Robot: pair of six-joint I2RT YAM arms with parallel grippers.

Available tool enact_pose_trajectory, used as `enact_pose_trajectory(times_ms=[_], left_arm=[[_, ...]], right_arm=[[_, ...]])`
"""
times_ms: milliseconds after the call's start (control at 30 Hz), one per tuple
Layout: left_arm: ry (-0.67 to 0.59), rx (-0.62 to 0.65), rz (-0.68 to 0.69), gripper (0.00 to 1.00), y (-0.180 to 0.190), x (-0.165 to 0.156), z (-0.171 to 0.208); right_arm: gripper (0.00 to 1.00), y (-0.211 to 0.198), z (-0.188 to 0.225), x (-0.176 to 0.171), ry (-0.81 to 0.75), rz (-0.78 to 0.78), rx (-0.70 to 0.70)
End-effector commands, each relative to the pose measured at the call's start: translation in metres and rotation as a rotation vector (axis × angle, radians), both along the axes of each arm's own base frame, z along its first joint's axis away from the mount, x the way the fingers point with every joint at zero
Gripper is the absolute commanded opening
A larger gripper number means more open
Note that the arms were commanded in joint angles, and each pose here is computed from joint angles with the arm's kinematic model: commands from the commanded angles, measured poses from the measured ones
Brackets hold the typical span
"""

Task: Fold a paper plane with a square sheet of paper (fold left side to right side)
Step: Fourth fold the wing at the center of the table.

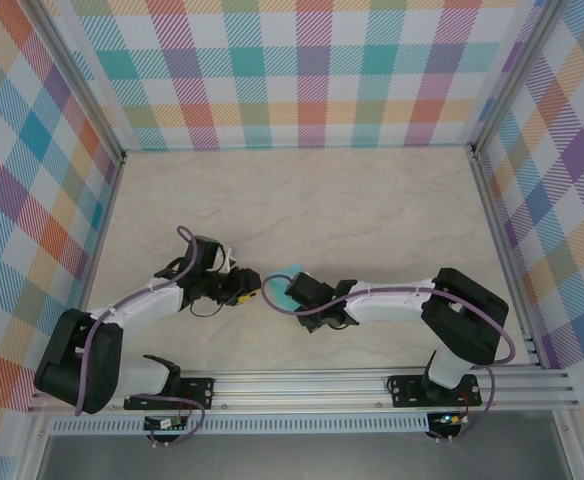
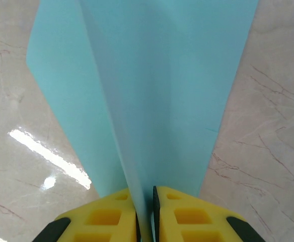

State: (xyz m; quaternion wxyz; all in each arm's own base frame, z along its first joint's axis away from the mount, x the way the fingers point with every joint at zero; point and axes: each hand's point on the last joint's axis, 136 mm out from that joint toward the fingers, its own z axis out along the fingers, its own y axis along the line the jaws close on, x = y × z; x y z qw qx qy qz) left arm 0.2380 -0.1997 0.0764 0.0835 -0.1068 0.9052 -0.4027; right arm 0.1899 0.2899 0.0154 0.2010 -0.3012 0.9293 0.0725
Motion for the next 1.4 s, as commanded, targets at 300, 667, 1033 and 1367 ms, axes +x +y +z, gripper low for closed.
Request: enact_pose_trajectory(times_ms=[300,667,1033,1367], left_arm=[[-0.007,-0.046,-0.077,0.31,-0.040,-0.006,-0.003],[0.006,-0.027,-0.136,0.37,-0.073,0.001,-0.018],[0.035,0.015,-0.162,0.36,-0.086,0.008,-0.039],[0.038,0.019,-0.169,0.37,-0.091,0.013,-0.043]], right_arm=[[0.15,-0.007,-0.021,-0.020,0.194,-0.051,0.160],[0.14,-0.014,-0.028,-0.019,0.267,-0.092,0.230],[0.15,-0.021,-0.034,-0.020,0.286,-0.113,0.236],[0.16,-0.022,-0.035,-0.021,0.294,-0.115,0.237]])
